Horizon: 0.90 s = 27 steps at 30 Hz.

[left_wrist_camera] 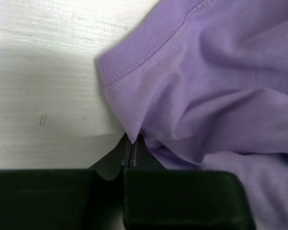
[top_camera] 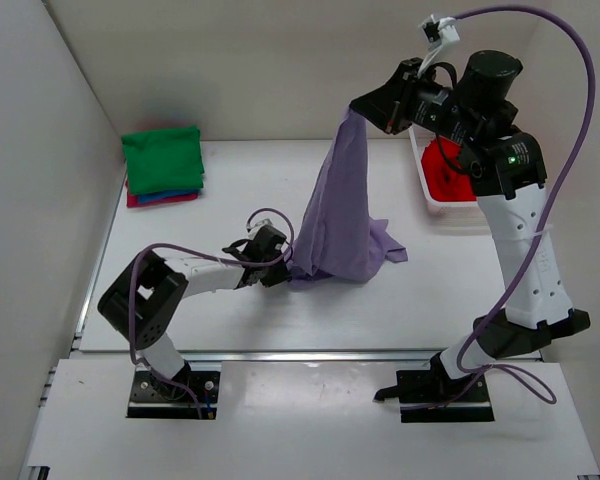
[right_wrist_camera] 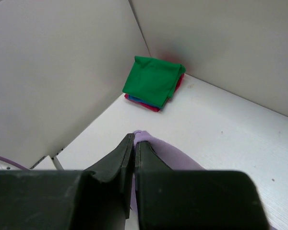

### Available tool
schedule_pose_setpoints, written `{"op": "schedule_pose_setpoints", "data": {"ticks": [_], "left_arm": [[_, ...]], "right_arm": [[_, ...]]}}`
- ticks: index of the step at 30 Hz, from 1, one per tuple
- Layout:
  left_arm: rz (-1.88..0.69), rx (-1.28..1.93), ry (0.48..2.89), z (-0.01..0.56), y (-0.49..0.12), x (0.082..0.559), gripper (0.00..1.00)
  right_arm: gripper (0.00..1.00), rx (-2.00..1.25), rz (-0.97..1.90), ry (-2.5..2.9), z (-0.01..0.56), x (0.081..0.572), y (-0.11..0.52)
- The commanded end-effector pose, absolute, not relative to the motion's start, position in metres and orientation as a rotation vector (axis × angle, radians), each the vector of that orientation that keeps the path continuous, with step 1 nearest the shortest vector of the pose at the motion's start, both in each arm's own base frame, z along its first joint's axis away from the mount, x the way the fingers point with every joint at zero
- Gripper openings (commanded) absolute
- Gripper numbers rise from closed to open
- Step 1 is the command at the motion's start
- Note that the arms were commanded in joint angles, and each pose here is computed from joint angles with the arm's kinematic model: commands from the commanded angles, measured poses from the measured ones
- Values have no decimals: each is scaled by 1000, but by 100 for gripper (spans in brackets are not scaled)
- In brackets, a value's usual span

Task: Fold and stack the t-shirts
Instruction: Flatten out the tshirt

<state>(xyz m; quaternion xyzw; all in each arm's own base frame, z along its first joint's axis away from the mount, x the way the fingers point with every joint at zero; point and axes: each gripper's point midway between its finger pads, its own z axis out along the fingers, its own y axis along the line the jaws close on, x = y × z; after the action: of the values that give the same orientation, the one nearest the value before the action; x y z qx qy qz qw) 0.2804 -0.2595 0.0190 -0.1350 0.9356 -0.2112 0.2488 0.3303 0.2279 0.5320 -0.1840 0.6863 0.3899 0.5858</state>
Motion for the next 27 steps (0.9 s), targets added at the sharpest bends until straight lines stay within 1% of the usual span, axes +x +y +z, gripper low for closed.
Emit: {"op": "schedule_pose_setpoints", "data": {"ticks": [1,2,4,5,7,8,10,12,14,15,17,22,24,27], "left_arm": [[-473,-383,2570,35,-245,286,0],[-444,-379,2559,43,-236,290,0],[-356,-392,2462,88,-195,313,0],[-298,-427,2445,99,-168,320,0],[-299,-482,2308,160,-133,342,0],[-244,-502,2290,173,-110,345,0],[-193,-520,2178,228,-83,357,0],[-120,-554,2100,263,-55,360,0],[-94,-546,1969,315,-38,359,0],[-50,-553,1938,325,-31,358,0],[-15,-564,1848,363,-16,354,0],[82,-612,1728,419,18,336,0],[73,-605,1656,446,21,321,0],[66,-591,1610,475,24,308,0]], "right_arm": [[0,-419,849,1520,556,319,202],[0,-388,815,1538,553,324,189],[0,-343,752,1579,543,332,163],[0,-315,712,1588,540,332,142],[0,-264,651,1624,524,335,109],[0,-249,630,1624,523,336,102],[0,-224,545,1679,502,338,90],[0,-232,508,1727,486,339,90],[0,-239,471,1800,462,341,90],[1,-222,427,1818,456,343,91],[0,-200,303,1864,438,345,83],[0,-177,243,1859,433,328,60],[0,-172,225,1847,431,319,52],[0,-173,254,1840,433,304,47]]}}
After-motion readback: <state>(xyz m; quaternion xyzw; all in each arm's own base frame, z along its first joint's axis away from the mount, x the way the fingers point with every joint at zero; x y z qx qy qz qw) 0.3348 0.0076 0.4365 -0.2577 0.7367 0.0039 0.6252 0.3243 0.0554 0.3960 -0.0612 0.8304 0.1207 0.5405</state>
